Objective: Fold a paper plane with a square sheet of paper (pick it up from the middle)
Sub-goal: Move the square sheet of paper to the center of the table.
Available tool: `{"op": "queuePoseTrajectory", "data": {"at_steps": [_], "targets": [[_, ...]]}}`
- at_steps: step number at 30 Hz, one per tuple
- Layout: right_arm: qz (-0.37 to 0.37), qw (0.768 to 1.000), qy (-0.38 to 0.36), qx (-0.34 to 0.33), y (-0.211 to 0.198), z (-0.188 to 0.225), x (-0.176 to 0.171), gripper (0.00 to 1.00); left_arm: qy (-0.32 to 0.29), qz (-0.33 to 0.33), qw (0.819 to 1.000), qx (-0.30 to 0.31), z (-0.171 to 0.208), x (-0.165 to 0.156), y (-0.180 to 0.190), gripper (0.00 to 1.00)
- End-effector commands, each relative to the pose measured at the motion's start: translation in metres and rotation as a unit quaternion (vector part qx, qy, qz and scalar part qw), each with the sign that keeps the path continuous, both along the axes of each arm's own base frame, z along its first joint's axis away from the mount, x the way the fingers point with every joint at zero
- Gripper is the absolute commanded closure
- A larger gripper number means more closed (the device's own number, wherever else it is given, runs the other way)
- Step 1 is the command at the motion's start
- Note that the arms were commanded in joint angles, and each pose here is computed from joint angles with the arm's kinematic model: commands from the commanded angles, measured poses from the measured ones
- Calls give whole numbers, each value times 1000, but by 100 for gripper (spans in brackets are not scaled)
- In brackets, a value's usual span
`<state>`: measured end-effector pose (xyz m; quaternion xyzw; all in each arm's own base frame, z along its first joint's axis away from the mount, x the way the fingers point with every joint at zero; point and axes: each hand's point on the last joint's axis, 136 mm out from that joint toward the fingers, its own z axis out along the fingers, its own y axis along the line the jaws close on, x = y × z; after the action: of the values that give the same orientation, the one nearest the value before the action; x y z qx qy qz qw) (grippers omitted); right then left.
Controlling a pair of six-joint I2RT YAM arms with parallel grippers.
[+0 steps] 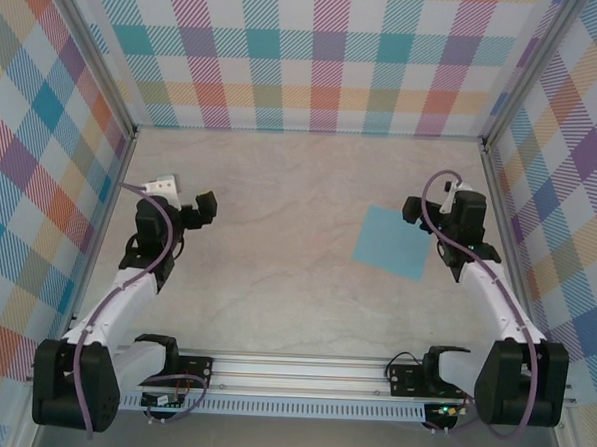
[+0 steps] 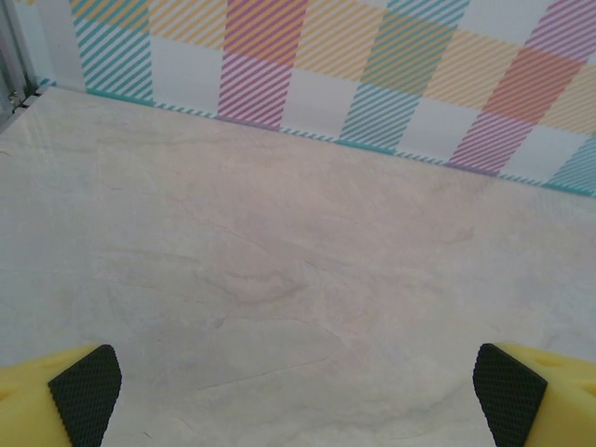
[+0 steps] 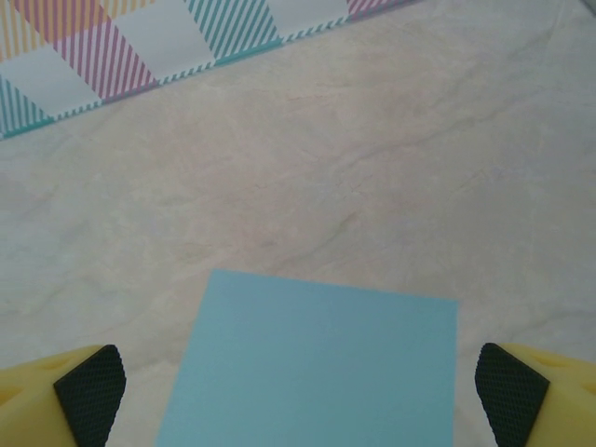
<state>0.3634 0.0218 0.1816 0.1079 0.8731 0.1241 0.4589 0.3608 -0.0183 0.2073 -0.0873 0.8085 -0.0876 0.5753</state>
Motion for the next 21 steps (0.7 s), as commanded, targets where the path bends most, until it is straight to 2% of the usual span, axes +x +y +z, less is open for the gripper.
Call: {"op": "queuePoseTrajectory", "data": {"at_steps": [1, 5, 7, 10, 12, 16, 21], "targets": [[0, 982, 147, 118, 26, -25, -45, 0, 87, 22, 994, -57, -15, -25, 0, 0], [60, 967, 152, 198, 58, -16, -61, 0, 112, 114, 979, -130, -21, -51, 18, 0], [75, 957, 166, 225, 67, -18, -69, 0, 124, 73, 979, -143, -21, -56, 4, 0], [99, 941, 208, 249, 80, -25, -80, 1, 175, 42, 968, -175, -34, -63, -13, 0], [112, 932, 232, 256, 88, -31, -85, 2, 182, 4, 963, -201, -35, -65, -29, 0], [111, 929, 277, 221, 93, -46, -94, 4, 185, -45, 953, -236, -35, -72, -49, 0], [99, 930, 302, 183, 96, -61, -92, 6, 229, -81, 938, -248, -54, -87, -72, 0]]}}
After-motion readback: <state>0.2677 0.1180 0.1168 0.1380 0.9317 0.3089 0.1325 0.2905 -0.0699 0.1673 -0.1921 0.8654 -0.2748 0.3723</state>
